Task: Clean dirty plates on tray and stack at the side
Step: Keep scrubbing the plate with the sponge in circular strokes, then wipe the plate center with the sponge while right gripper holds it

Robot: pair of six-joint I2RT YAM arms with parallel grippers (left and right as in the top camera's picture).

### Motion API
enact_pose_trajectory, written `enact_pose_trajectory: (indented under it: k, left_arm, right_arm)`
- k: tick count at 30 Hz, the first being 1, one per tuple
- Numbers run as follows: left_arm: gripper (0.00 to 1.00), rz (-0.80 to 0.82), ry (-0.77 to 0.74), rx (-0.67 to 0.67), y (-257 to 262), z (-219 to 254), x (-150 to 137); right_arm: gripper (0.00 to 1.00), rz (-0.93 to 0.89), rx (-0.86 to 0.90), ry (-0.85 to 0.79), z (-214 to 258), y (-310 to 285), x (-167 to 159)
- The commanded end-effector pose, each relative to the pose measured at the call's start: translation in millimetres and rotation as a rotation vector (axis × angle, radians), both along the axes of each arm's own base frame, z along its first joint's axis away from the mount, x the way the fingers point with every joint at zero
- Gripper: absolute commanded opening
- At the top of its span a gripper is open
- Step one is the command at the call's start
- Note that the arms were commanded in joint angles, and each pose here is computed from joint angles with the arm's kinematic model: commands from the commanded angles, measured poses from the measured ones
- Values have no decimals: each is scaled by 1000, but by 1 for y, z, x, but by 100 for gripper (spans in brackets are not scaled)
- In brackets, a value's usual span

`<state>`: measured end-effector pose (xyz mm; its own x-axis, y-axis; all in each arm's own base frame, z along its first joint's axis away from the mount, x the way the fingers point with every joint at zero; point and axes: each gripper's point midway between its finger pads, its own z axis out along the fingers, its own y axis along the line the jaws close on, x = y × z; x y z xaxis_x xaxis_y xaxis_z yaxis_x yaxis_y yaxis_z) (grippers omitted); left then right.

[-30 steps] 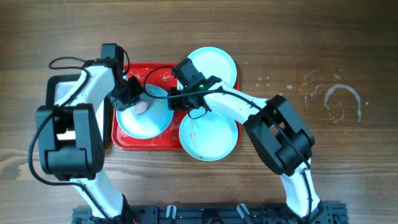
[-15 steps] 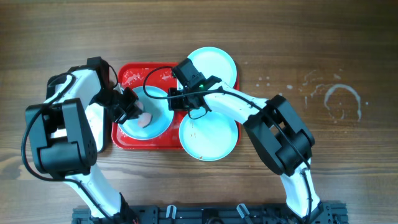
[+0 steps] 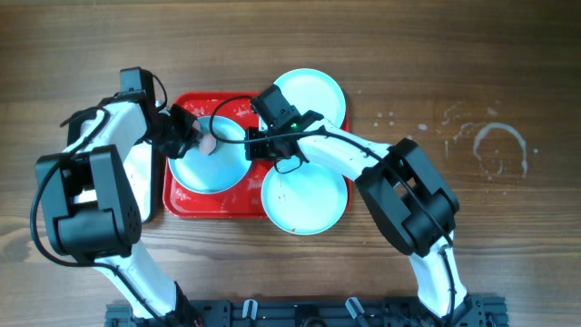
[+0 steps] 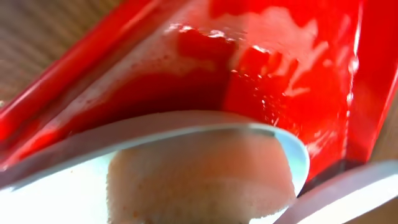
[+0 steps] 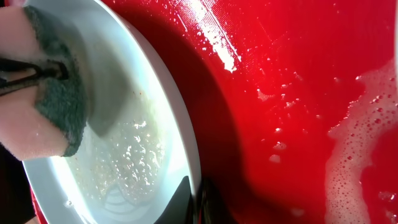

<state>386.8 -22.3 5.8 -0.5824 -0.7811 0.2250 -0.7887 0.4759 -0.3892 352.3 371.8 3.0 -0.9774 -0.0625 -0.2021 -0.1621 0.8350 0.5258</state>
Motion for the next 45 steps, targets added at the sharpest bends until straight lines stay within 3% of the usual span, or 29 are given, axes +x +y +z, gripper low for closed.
enact_pose_trajectory:
  k: [1,7,14,20,27,30,33,39,45]
  left_arm:
    - [4,308,192,144,26,-29,-17]
    - [4,460,280,184,29,-30,-29]
    - [4,473,285,231,38,-8,-41]
    - [4,474,286,352,55,25,-64]
    - [4,330,112,401,40,26,-28]
    - [4,167,-68,424,19,34,7]
    - [4,25,-161,524,8,36,21]
    - [4,-182,-107,632,-9,9,9]
    - [4,-300,151,636,4,-22,-46]
  right_arm:
    - [4,-12,-52,32,-22,-11,-4]
    - [4,-11,-54,35,-22,-12,-5]
    - [4,-12,-53,33,-22,-11,-4]
    - [4,-12,-52,33,-22,-11,-4]
    - [4,-14,-51,34,-22,-11,-4]
    - [4,-14,-51,34,-22,-11,-4]
    - [4,-14,-51,33,-22,-11,-4]
    - [4,-14,-50,32,-22,-11,-4]
    - [4,-10,-46,37,-22,-10,-5]
